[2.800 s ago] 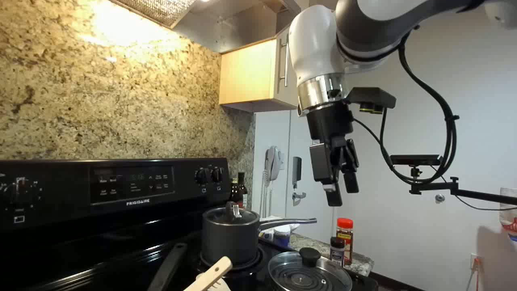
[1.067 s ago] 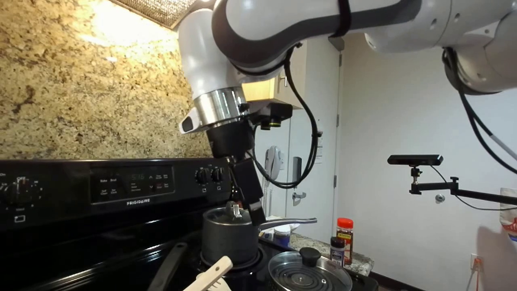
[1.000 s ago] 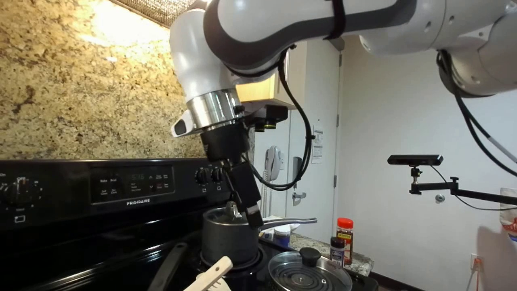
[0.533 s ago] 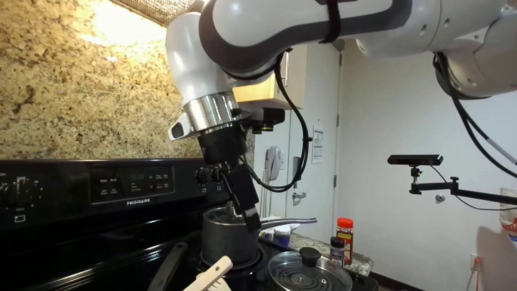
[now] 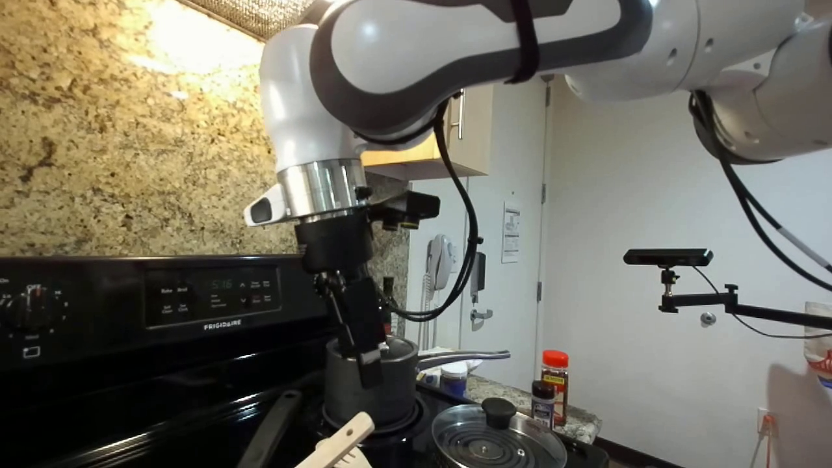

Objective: Remove the cooking stick from the pot and put on the stove

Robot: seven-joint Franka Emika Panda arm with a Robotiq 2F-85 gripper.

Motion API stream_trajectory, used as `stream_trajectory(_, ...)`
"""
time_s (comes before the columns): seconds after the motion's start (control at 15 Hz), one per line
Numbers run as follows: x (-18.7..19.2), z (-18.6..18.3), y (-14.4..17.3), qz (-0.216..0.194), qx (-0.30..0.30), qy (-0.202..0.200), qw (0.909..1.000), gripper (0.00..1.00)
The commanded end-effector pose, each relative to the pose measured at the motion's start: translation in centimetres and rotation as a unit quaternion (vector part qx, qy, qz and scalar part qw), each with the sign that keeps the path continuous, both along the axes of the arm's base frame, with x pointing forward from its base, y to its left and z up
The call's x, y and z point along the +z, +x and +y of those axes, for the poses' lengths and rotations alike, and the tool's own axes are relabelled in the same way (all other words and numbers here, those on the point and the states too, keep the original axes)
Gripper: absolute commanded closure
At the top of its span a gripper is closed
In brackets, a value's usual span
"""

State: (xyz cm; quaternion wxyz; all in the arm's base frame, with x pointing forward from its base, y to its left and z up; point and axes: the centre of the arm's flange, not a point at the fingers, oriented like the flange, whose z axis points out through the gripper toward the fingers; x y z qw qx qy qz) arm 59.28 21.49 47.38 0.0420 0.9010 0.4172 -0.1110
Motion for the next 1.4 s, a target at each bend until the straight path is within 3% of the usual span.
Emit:
stream_trajectory(0.0,-2.3,0.5,1.6,0.018,0.077,0.040,0.9961,0.00)
stream_trajectory(0.47,-6.5,2.0,3.0,0.074,0.151,0.054,0.9843,0.00)
stream_trajectory(0.8,-8.5,3.2,3.8,0.093,0.169,0.052,0.9799,0.02)
stream_trajectory(0.87,-8.7,3.4,3.9,0.096,0.168,0.053,0.9797,0.27)
stream_trajectory(0.93,-8.8,3.6,4.0,0.097,0.166,0.054,0.9797,0.27)
stream_trajectory(1.33,-8.9,4.1,4.6,0.099,0.168,0.057,0.9792,0.66)
